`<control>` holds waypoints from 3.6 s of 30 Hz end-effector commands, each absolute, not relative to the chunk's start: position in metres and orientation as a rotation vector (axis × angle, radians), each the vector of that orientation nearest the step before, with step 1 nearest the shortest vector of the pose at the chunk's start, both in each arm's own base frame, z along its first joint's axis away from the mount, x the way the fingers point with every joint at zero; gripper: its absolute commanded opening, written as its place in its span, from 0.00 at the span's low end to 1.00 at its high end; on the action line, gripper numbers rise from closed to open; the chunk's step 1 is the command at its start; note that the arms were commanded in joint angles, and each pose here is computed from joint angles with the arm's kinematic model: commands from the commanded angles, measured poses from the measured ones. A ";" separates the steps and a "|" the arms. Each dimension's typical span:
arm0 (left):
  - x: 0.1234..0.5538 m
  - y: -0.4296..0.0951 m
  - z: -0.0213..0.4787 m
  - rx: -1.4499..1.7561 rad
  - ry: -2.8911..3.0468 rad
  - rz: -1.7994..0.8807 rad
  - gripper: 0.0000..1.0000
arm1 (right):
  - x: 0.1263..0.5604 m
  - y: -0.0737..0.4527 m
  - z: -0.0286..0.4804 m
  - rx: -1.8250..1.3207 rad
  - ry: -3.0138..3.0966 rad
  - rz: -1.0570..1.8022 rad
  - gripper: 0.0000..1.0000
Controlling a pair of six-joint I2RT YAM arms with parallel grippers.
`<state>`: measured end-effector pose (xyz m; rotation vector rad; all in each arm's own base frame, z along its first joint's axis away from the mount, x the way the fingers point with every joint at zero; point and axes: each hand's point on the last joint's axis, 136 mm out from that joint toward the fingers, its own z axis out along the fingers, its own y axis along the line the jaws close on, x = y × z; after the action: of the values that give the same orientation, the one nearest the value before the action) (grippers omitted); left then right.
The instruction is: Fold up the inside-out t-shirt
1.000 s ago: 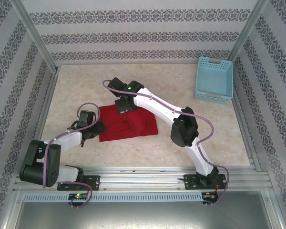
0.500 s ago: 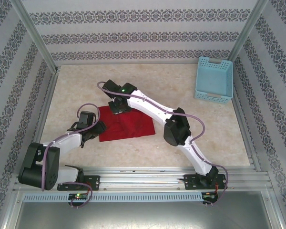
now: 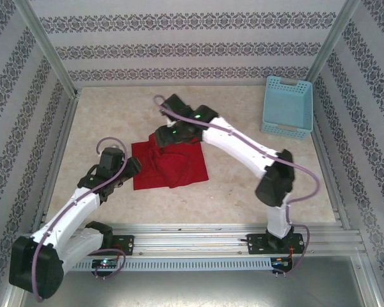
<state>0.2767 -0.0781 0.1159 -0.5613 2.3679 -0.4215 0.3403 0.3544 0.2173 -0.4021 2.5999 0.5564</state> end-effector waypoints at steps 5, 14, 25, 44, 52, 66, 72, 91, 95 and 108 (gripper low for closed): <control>0.285 -0.157 0.156 -0.168 2.380 -0.213 0.58 | 0.395 0.288 0.135 -0.059 2.656 0.728 0.50; 0.310 -0.243 0.130 0.073 2.388 -0.112 0.66 | 0.411 0.303 0.098 0.026 2.662 0.963 0.44; 0.321 -0.173 0.051 -0.206 2.558 0.132 0.54 | 0.406 0.267 0.016 0.222 2.876 0.613 0.34; 0.278 -0.056 0.063 -0.572 2.443 0.002 0.46 | 0.313 0.213 0.020 0.260 2.824 0.326 0.26; 0.290 -0.086 0.086 -0.560 2.411 -0.251 0.51 | 0.350 0.223 0.077 0.065 2.690 0.237 0.42; 0.321 -0.065 0.028 -0.747 2.480 -0.272 0.40 | 0.312 0.191 0.012 0.195 2.842 0.137 0.44; 0.361 -0.059 0.034 -0.737 2.482 -0.311 0.34 | 0.246 0.206 0.012 0.227 2.830 0.232 0.43; 0.307 -0.069 0.074 -0.827 2.348 -0.490 0.61 | 0.380 0.256 0.123 -0.232 2.592 0.381 0.81; 0.315 -0.090 0.072 -0.773 2.361 -0.544 0.60 | 0.403 0.280 0.098 -0.328 2.661 0.405 0.80; 0.343 -0.127 0.027 -0.713 2.506 -0.549 0.53 | 0.408 0.306 0.032 -0.319 2.837 0.397 0.79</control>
<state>0.3293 -0.1160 0.0255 -0.7304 2.5349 -0.4945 0.4207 0.2979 0.0384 -0.3070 2.7827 0.3791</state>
